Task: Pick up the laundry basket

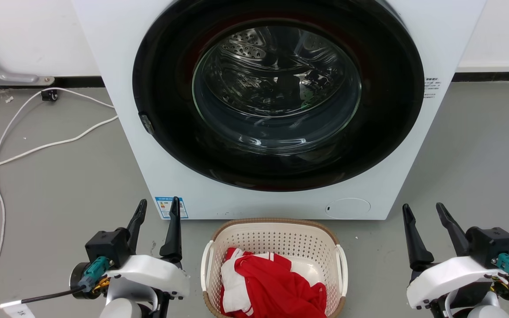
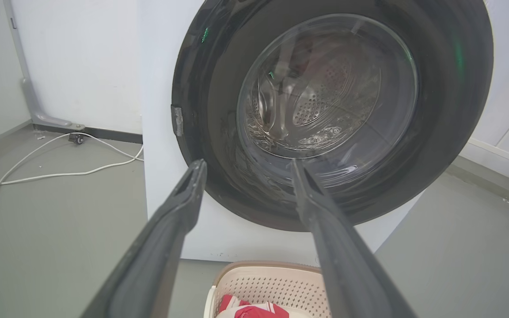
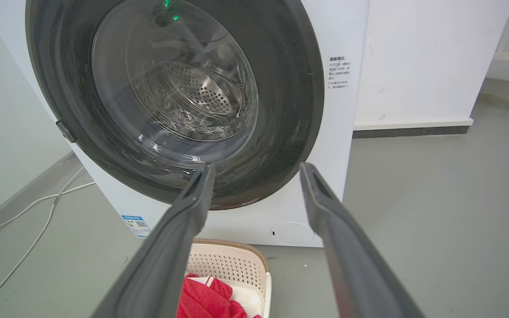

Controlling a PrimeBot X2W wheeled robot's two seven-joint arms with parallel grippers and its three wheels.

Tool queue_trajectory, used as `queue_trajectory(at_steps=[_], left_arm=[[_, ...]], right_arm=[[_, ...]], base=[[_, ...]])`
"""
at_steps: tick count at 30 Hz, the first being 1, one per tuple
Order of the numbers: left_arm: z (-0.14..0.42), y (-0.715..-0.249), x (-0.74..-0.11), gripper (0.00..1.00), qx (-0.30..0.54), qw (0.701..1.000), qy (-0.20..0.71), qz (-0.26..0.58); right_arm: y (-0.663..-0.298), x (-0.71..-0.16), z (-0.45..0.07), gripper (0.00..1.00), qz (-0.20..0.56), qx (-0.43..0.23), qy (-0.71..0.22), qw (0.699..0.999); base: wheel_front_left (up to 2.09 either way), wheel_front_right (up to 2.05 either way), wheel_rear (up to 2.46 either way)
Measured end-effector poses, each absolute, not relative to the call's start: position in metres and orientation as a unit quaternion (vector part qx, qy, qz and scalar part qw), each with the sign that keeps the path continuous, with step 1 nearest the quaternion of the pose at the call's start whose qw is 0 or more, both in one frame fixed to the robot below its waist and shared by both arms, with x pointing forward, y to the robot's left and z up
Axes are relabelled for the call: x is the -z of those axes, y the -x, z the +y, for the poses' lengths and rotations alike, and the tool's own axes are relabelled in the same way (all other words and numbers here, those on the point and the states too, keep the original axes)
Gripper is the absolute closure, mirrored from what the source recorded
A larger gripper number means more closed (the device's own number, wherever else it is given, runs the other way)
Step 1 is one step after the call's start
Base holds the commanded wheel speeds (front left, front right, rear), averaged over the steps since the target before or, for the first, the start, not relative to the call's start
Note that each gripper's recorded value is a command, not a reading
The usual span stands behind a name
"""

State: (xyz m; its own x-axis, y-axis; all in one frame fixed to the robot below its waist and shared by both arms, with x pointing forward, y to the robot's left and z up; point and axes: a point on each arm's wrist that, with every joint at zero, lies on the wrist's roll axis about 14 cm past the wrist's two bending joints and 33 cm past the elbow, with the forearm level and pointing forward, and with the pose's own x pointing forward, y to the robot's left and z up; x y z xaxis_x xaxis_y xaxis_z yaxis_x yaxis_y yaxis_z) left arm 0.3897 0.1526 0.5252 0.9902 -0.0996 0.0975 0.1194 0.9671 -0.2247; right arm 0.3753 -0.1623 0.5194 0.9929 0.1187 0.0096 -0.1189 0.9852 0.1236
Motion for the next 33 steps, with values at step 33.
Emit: queue_trajectory(at_steps=[33], left_arm=[[0.1457, -0.3913, -0.5251, 0.0, 0.071, 0.996, 0.011, -0.06]], right_arm=[[-0.3756, -0.5163, -0.158, 0.0, -0.002, -0.07, 0.041, 0.997]], base=[[0.0, 0.0, 0.0]])
